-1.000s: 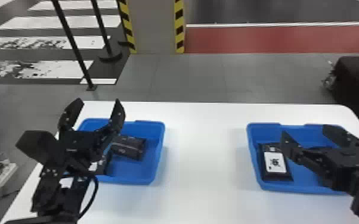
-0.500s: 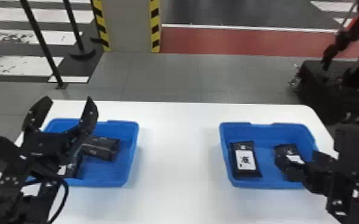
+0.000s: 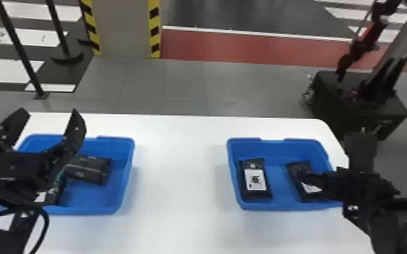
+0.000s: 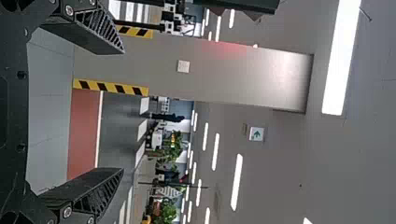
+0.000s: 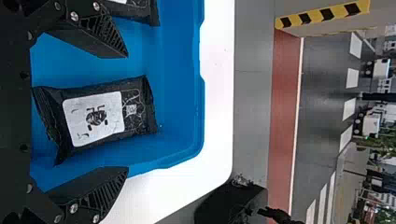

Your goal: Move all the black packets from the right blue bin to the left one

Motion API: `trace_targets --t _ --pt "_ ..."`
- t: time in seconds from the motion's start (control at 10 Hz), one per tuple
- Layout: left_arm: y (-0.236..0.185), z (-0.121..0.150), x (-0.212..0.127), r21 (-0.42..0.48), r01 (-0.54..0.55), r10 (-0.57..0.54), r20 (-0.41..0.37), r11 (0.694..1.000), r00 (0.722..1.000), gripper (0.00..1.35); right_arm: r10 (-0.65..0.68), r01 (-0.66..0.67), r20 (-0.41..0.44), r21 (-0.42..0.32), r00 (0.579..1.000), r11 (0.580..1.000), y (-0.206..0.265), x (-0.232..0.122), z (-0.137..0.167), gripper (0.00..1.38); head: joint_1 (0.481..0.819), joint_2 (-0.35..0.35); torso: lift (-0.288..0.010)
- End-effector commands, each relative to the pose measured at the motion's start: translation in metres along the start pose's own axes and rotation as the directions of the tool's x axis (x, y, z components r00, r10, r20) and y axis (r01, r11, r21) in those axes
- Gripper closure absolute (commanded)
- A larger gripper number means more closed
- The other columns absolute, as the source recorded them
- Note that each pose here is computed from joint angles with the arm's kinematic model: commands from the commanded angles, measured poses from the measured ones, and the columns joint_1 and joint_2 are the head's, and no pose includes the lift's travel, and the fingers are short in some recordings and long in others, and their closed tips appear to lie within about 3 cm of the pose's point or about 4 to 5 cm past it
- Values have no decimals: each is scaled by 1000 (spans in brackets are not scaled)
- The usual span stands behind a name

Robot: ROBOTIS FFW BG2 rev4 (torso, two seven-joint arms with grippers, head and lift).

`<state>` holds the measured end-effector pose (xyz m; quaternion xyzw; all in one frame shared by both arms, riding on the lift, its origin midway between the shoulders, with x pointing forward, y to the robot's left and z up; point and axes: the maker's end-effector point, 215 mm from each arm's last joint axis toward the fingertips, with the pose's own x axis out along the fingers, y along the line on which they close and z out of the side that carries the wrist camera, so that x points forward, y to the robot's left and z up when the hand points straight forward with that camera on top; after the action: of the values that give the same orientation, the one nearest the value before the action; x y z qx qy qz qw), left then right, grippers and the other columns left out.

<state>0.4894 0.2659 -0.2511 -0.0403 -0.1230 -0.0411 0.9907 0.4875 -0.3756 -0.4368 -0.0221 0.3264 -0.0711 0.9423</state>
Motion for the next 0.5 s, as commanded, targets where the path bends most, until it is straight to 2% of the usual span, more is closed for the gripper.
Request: trace_targets --t 0.0,0.4 --pt "0 3 0 -2 -3 3 12 1000 1000 131 -2 3 -33 10 999 1000 -4 13 -8 179 695 -123 -110" --pt "1 7 0 -1 -3 3 24 1000 1000 131 21 -19 -80 32 997 999 6 24 -28 182 695 -123 -110"
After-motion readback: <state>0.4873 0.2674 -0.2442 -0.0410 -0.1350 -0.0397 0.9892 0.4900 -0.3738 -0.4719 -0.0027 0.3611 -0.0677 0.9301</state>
